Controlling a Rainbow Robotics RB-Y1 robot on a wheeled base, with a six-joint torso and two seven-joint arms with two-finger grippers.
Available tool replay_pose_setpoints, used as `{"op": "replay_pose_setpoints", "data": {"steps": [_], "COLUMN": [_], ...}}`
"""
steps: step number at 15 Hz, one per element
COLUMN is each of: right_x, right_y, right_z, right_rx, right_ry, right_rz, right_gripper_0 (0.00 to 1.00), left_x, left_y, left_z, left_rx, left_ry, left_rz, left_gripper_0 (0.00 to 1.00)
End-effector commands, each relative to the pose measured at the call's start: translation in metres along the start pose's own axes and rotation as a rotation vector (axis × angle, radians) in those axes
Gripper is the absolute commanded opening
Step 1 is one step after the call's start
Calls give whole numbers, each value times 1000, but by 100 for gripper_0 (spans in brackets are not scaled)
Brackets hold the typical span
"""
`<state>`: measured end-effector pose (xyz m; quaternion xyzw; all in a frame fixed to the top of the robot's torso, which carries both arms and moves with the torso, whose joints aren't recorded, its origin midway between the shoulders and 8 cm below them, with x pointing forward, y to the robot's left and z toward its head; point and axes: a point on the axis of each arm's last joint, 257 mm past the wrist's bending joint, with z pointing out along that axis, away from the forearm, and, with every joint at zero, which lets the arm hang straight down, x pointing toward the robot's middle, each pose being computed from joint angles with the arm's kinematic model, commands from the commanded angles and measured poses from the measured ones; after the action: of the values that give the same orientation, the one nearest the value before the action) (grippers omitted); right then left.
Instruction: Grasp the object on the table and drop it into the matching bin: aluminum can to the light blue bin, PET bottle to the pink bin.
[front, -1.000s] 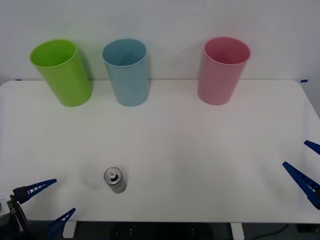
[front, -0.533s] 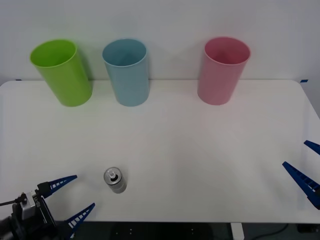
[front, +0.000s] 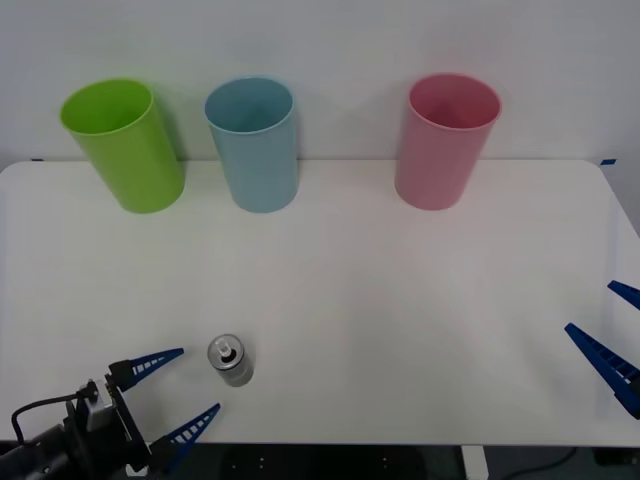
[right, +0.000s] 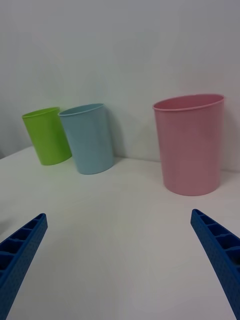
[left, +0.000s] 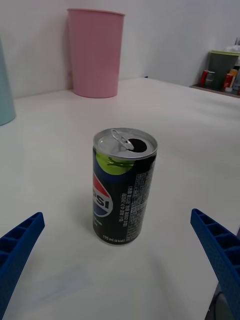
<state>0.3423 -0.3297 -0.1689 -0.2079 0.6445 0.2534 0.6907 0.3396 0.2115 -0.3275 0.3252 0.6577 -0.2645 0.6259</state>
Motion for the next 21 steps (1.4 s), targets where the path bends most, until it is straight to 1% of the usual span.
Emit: {"op": "replay_pose_setpoints", "data": {"steps": [1, 6, 9, 11, 14, 16, 19, 21], "right_x": [0, 0, 0, 0, 0, 0, 0, 0], "right_y": [0, 0, 0, 0, 0, 0, 0, 0], "right_z": [0, 0, 0, 0, 0, 0, 0, 0], "right_rx": [0, 0, 0, 0, 0, 0, 0, 0], "right_ry": [0, 0, 0, 0, 0, 0, 0, 0], "right_rz": [0, 0, 0, 0, 0, 0, 0, 0], "right_gripper_0": [100, 100, 100, 100, 100, 100, 100, 100], "left_x": [0, 4, 4, 5, 9, 13, 10, 9], "left_y": [-2, -3, -5, -5, -3, 1, -2, -3], "left_z": [10, 28, 39, 45, 57, 64, 72, 74], "left_rx": [-5, 12, 28, 29, 38, 37, 41, 47], "left_ry": [-5, -14, -14, -10, -13, -15, -30, -31], "left_rz": [0, -1, 9, 15, 11, 38, 33, 39], "left_gripper_0": [100, 100, 100, 100, 100, 100, 100, 100]}}
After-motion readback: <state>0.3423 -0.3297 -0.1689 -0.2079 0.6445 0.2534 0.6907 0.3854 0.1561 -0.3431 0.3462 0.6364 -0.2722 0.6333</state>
